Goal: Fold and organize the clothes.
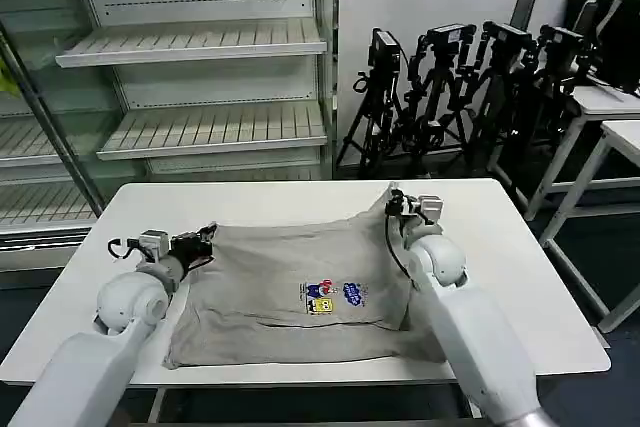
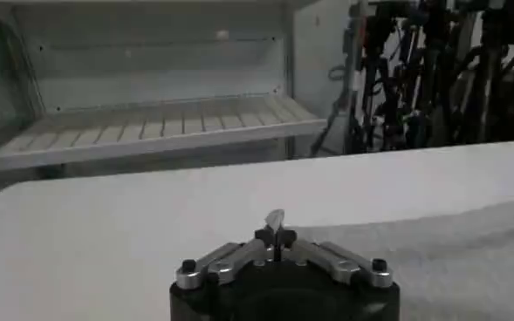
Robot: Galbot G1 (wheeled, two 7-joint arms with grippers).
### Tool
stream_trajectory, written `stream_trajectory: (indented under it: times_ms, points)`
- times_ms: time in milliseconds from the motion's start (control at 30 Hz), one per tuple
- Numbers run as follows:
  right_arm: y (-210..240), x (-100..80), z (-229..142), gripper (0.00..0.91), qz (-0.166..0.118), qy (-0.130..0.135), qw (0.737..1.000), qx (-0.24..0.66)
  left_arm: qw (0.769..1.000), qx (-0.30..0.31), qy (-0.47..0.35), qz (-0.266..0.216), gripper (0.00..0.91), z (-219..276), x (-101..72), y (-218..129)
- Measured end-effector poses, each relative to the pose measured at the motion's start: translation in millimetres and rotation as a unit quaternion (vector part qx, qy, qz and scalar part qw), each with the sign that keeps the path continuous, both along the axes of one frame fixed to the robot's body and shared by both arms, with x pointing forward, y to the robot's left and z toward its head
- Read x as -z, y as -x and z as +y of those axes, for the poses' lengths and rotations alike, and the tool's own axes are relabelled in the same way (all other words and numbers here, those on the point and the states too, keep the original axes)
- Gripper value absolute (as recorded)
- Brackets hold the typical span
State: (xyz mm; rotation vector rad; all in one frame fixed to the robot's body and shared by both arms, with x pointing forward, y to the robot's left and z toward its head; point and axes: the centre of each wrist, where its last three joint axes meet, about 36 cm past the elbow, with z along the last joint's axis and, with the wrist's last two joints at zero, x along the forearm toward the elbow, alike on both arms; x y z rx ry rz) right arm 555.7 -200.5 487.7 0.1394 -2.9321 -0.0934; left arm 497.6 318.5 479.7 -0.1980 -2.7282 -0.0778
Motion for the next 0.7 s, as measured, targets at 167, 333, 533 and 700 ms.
stream_trajectory:
  times_ms: [167, 333, 533, 700]
  points:
    - [34.0, -1.3, -8.6, 0.000, -0.016, 0.002, 1.000, -0.006, 1.000, 0.010, -0.006, -0.007, 0.020, -0.5, -5.1, 25.1]
    - [70.5, 3.2, -12.5, 0.000, -0.020, -0.001, 1.000, -0.011, 1.000, 0.018, -0.011, -0.007, 0.020, -3.4, -5.3, 51.8]
    - [111.3, 10.8, -15.5, 0.000, -0.016, -0.006, 1.000, -0.012, 0.999, 0.029, -0.016, 0.002, 0.020, -10.2, -0.2, 81.6]
    - [139.2, 21.4, -17.2, 0.000, -0.003, -0.003, 1.000, -0.008, 0.999, 0.035, -0.023, 0.013, 0.020, -14.7, 7.9, 100.4]
